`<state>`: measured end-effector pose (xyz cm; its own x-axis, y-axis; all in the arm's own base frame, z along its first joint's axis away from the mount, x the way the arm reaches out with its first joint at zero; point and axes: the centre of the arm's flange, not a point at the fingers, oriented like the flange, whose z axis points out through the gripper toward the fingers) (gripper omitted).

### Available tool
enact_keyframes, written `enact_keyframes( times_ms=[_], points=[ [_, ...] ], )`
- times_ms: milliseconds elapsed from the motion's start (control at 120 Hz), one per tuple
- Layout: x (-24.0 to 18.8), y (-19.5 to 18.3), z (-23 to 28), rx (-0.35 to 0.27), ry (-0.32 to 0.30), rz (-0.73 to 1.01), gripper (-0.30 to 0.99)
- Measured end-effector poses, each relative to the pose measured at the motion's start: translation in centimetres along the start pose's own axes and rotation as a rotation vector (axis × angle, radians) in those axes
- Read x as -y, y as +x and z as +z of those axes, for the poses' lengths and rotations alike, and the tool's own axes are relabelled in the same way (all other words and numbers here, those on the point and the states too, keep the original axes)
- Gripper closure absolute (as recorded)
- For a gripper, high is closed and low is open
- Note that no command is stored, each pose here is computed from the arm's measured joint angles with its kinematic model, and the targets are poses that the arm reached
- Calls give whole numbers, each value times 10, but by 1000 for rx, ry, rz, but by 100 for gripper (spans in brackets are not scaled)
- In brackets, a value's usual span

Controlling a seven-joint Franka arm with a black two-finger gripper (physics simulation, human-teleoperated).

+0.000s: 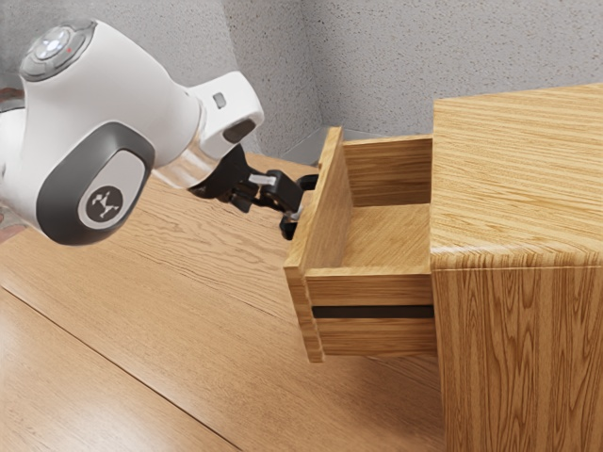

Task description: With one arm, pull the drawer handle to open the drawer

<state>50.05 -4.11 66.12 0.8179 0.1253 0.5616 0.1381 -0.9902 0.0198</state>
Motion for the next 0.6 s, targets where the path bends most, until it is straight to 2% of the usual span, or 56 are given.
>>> enact_keyframes(
  times_ms=[600],
  points=[
    [34, -10, -16, -5, 25, -53, 22]
  ],
)
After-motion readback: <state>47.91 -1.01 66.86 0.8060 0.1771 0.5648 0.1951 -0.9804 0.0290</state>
